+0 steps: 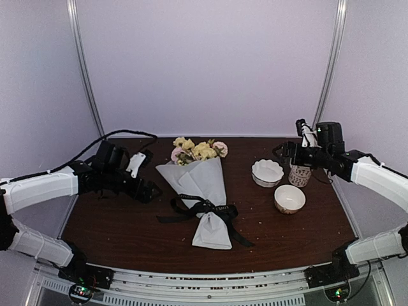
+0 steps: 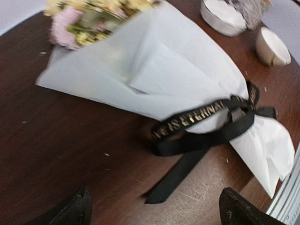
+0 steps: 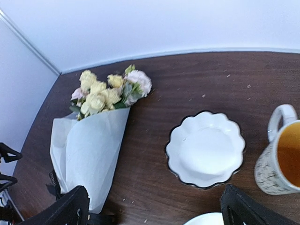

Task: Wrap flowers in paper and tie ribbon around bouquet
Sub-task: Reset both arms

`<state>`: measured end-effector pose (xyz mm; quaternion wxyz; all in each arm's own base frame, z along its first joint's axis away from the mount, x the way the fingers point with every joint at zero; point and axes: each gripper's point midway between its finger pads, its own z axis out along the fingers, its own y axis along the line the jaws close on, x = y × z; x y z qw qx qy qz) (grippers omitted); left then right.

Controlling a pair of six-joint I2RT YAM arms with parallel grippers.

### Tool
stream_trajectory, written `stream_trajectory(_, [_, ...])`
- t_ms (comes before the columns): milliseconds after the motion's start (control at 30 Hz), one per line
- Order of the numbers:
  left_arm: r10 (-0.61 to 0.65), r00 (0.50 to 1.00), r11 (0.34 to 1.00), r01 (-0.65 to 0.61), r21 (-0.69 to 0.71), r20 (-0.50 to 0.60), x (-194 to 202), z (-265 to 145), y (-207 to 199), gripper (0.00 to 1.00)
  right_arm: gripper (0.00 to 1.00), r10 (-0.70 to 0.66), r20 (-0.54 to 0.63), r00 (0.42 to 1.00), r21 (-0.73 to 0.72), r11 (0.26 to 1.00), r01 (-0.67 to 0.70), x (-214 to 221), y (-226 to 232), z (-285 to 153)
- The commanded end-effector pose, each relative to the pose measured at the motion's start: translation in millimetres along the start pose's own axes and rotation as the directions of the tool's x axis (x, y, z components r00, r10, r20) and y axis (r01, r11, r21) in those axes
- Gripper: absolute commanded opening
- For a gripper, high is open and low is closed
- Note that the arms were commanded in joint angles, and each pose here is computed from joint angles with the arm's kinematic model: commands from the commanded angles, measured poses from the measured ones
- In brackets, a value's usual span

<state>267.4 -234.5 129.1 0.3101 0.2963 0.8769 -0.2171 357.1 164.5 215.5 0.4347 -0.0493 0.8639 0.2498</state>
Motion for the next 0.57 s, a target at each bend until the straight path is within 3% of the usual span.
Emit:
stream_trajectory(0, [-0.165,0.941,0.947,0.235,-0.218,0.295,-57,-56,74,0.98,1.00,0.007,0.213,0.977,0.153,0.987,-0.041,-37,-41,-38])
stream_trajectory(133, [-0.203,0.886,0.745,0.416,-0.522,0.417,-58,-112,155,0.98,1.00,-0.022,0.383,0.923,0.295,0.950,-0.100,-59,-74,-74])
stream_trajectory(233, [-0.249,0.847,0.590,0.517,-0.620,0.470,-44,-139,196,0.98,1.00,-0.037,0.453,0.891,0.418,0.891,-0.175,-62,-100,-91])
stream_trajectory(333, [-0.290,0.815,0.464,0.579,-0.671,0.502,-21,-151,221,0.98,1.00,-0.051,0.438,0.898,0.488,0.852,-0.189,-56,-113,-95])
stream_trajectory(533, [-0.316,0.795,0.404,0.606,-0.685,0.518,7,-147,232,0.98,1.00,-0.060,0.494,0.868,0.464,0.862,-0.205,-50,-115,-97])
